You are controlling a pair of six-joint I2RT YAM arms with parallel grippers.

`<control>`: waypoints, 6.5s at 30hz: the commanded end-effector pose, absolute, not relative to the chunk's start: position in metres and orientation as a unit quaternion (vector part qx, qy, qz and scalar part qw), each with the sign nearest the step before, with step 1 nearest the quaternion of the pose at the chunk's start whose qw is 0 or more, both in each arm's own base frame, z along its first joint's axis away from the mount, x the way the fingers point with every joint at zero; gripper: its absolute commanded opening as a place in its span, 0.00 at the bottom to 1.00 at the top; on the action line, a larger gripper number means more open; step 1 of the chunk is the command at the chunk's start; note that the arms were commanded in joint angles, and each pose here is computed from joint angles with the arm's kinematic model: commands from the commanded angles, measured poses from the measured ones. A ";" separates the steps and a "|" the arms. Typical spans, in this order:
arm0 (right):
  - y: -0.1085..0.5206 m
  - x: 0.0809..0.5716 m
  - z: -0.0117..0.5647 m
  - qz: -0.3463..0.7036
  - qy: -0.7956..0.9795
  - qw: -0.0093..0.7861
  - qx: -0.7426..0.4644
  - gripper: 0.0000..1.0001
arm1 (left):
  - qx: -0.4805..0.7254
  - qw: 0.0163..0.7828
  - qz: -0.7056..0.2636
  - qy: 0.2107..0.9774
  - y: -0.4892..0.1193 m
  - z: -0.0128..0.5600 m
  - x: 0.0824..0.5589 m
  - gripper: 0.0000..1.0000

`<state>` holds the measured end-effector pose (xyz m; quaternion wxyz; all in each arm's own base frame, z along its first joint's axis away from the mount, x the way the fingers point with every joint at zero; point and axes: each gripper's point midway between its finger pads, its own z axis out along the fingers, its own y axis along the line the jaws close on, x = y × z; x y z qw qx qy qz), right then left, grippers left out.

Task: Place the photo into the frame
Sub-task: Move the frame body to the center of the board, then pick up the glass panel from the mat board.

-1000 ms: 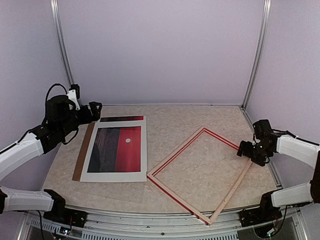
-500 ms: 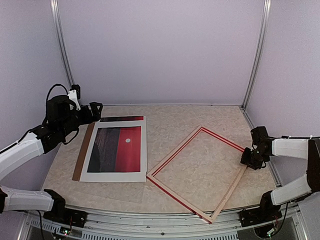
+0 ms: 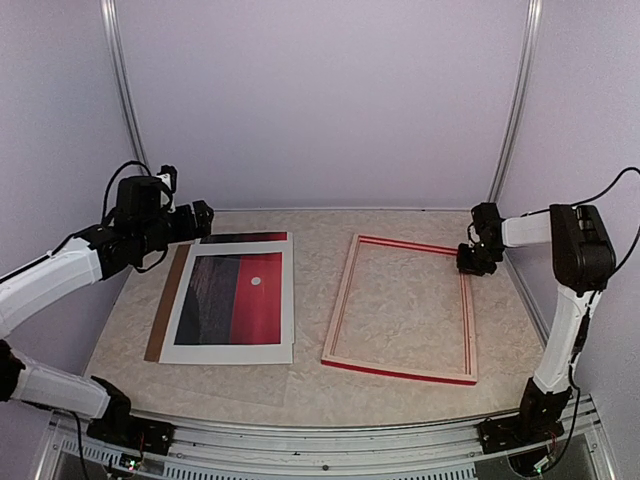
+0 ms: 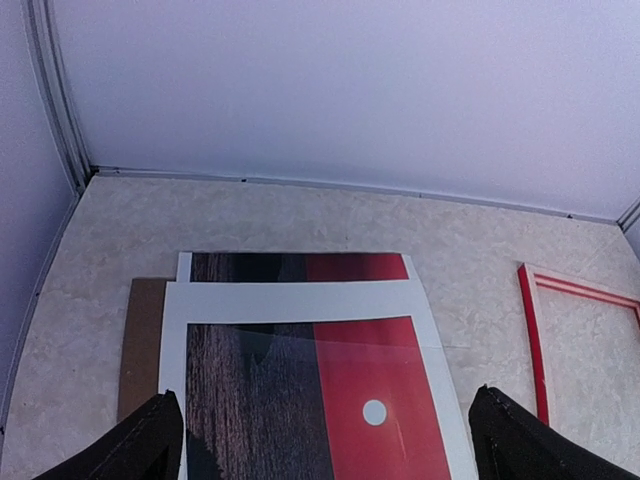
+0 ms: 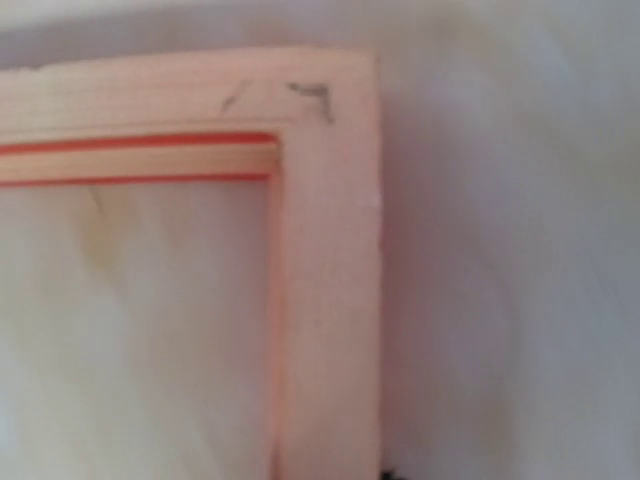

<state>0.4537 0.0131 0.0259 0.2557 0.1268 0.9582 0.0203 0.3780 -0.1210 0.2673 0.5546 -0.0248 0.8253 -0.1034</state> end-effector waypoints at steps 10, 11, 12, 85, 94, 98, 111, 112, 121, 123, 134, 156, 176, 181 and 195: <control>0.096 0.547 0.015 0.078 0.959 0.271 -0.041 0.11 | -0.056 0.444 -0.066 0.892 -0.120 0.192 0.387 0.99; 0.098 0.548 0.015 0.071 0.960 0.268 -0.042 0.13 | -0.062 0.437 -0.064 0.895 -0.118 0.186 0.387 0.99; 0.095 0.549 0.017 0.062 0.961 0.268 -0.038 0.16 | -0.069 0.431 -0.063 0.897 -0.115 0.182 0.386 0.99; 0.421 0.310 0.009 0.247 0.953 0.143 -0.104 0.84 | -0.217 0.267 -0.175 0.923 -0.105 0.054 0.247 0.75; 0.415 0.342 0.008 0.277 0.947 0.140 -0.085 0.80 | -0.193 0.292 -0.113 0.930 -0.093 0.054 0.277 0.85; 0.421 0.342 0.007 0.294 0.943 0.129 -0.084 0.79 | -0.181 0.295 -0.108 0.932 -0.098 0.054 0.295 0.85; 0.427 0.337 -0.002 0.313 0.940 0.113 -0.078 0.77 | -0.161 0.295 -0.082 0.938 -0.084 0.051 0.326 0.82; 0.427 0.338 -0.003 0.313 0.940 0.113 -0.076 0.77 | -0.159 0.292 -0.085 0.939 -0.085 0.049 0.327 0.82; 0.428 0.335 -0.006 0.331 0.936 0.105 -0.054 0.75 | -0.150 0.293 -0.102 0.939 -0.094 0.047 0.330 0.82; 0.428 0.334 -0.006 0.334 0.935 0.103 -0.052 0.75 | -0.150 0.295 -0.098 0.939 -0.093 0.047 0.329 0.82; 0.428 0.334 -0.009 0.333 0.936 0.102 -0.052 0.75 | -0.138 0.311 -0.103 0.935 -0.097 0.053 0.333 0.82; 0.431 0.327 -0.013 0.367 0.927 0.080 -0.010 0.71 | -0.119 0.274 -0.123 0.947 -0.116 0.020 0.318 0.81; 0.436 0.338 0.031 0.433 0.895 0.109 0.000 0.49 | -0.119 0.285 -0.136 0.941 -0.116 0.022 0.312 0.80; 0.433 0.343 0.037 0.419 0.899 0.130 -0.005 0.48 | -0.118 0.286 -0.133 0.942 -0.115 0.023 0.312 0.80; 0.443 0.350 0.061 0.440 0.882 0.161 -0.040 0.47 | -0.113 0.285 -0.128 0.943 -0.114 0.021 0.311 0.79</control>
